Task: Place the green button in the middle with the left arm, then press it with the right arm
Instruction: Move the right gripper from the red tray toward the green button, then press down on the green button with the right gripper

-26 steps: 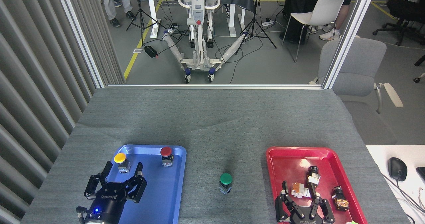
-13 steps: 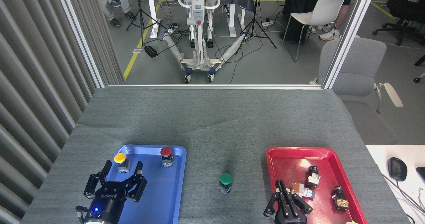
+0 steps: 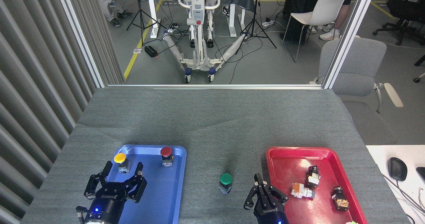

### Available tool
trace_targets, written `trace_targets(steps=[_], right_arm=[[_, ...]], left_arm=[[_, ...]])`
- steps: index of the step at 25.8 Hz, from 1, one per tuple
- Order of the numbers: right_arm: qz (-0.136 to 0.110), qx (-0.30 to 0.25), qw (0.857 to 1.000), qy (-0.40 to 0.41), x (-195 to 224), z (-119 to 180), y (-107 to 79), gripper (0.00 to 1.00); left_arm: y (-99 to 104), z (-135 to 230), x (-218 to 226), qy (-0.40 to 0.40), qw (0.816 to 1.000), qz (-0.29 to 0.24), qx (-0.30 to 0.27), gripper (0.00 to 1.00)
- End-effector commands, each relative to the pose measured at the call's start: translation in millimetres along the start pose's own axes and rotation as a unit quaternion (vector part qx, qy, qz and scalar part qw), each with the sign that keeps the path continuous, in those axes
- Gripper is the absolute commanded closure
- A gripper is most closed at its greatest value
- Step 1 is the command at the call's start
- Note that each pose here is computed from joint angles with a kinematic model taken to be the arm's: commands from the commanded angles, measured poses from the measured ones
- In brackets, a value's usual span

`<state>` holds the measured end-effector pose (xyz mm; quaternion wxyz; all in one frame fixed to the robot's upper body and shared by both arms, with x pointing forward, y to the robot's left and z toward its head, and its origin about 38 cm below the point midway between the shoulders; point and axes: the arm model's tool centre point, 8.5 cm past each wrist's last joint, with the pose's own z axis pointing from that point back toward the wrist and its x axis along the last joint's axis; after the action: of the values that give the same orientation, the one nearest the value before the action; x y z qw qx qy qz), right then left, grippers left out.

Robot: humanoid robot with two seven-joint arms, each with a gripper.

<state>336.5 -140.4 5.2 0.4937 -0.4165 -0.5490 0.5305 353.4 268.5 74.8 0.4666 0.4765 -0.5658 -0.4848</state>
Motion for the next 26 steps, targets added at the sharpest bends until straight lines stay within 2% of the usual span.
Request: trace_targets(steps=[1,3,6,9,18,26], right_arm=[[0.001,0.005,1.0,-0.019,19,-11,2.8,1.0],[-0.003,0.007,1.0,-0.027,29,-13,3.8,1.0],[0.008,0.014,0.999,-0.039,44,-20,5.8,1.0],[0.008,0.022,0.999,-0.043,53,-26,8.2,1.0],[0.007,0.046,0.997,-0.056,68,-37,21.1,1.0],[0.01,0.07,0.996,-0.057,68,-33,36.1,0.98]], left_arm=[[0,0,0,0.0,1.0,0.0,0.0,0.0],[-1,0,0,0.0,1.0,0.0,-0.001,0.0],[-1,0,0,-0.001,1.0,0.0,-0.001,0.0],[-1,0,1,-0.001,1.0,0.0,-0.002,0.0],[-1,1,1,-0.002,1.0,0.0,-0.001,0.0],[-2,0,1,-0.002,1.0,0.0,-0.008,0.0]])
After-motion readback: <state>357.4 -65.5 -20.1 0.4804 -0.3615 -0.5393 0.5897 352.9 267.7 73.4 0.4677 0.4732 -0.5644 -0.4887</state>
